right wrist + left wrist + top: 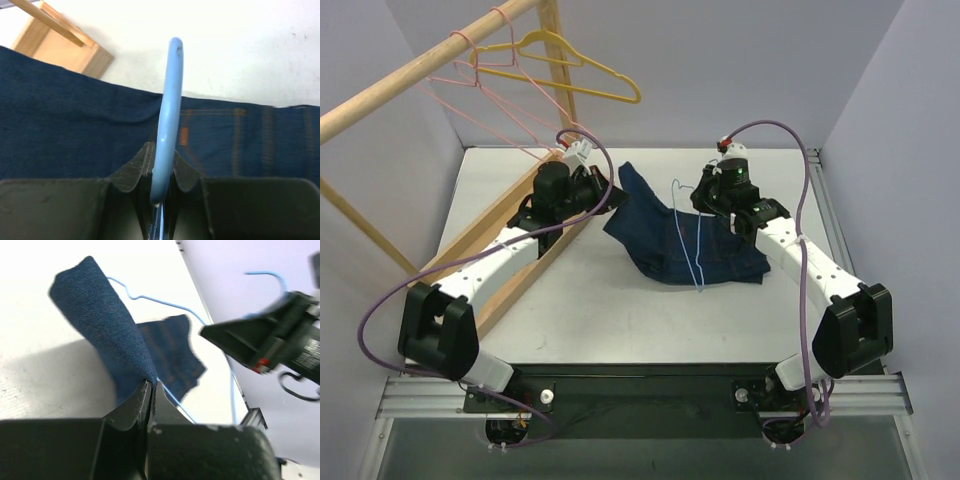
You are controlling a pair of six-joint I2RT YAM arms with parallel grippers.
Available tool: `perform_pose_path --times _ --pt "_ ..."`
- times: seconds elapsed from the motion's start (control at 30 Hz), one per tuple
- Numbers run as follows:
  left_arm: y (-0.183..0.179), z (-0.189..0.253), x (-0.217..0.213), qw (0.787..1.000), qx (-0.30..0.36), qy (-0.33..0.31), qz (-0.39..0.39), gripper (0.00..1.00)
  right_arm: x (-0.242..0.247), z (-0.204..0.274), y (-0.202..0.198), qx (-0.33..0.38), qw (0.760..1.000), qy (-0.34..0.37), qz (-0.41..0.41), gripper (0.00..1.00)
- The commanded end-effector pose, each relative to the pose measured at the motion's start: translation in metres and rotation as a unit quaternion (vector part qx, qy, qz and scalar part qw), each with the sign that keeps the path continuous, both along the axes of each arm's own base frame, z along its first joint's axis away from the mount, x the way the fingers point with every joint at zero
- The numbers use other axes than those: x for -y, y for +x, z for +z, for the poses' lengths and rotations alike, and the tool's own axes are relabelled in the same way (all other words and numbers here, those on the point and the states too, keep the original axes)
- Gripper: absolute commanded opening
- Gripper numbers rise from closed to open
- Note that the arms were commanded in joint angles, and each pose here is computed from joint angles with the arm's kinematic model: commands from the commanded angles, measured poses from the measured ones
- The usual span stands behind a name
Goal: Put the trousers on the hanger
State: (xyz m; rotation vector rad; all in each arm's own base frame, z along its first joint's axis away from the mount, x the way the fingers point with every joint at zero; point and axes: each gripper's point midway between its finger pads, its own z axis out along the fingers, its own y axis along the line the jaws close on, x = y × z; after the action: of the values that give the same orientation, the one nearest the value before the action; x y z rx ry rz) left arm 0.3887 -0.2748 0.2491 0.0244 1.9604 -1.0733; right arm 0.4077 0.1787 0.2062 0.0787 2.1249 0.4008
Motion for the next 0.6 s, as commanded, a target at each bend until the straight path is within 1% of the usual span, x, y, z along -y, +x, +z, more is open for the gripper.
perform_pose_path --times 0.0,0.03,0.07,0.1,0.13,0.2,0.27,0.3,0.33,0.57 --pt "-0.021 0.050 0.014 0.997 0.053 -0.004 -0.049 0.00 -0.012 0.040 -0.001 0.055 0.997 0.042 0.022 0.00" --pt "-0.026 0.048 0.022 0.996 0.055 0.003 -0.070 0.00 -0.013 0.040 -0.002 0.056 0.997 0.043 0.025 0.00" --pt "-0.028 0.060 0.029 0.994 0.070 0.001 -0.082 0.00 -0.013 0.040 -0.003 0.057 0.997 0.045 0.026 0.00" --pt "-0.034 0.062 0.040 0.992 0.075 0.002 -0.101 0.00 -0.013 0.045 -0.005 0.064 0.996 0.048 0.026 0.00" --pt "-0.035 0.055 0.050 0.991 0.069 0.008 -0.116 0.00 -0.012 0.044 -0.007 0.064 0.996 0.047 0.026 0.00" --pt "-0.046 0.066 0.071 0.984 0.082 0.001 -0.158 0.00 -0.011 0.053 -0.009 0.080 0.995 0.050 0.030 0.00" --pt "-0.050 0.056 0.087 0.980 0.075 0.011 -0.184 0.00 -0.009 0.056 -0.012 0.088 0.994 0.048 0.032 0.00" --pt "-0.051 0.065 0.094 0.977 0.087 0.009 -0.192 0.00 -0.006 0.060 -0.013 0.094 0.994 0.047 0.028 0.00" --pt "-0.055 0.050 0.101 0.976 0.069 0.024 -0.205 0.00 -0.005 0.062 -0.013 0.097 0.994 0.045 0.027 0.00" --pt "-0.059 0.029 0.125 0.969 0.049 0.041 -0.238 0.00 0.012 0.067 -0.018 0.115 0.993 0.024 0.007 0.00"
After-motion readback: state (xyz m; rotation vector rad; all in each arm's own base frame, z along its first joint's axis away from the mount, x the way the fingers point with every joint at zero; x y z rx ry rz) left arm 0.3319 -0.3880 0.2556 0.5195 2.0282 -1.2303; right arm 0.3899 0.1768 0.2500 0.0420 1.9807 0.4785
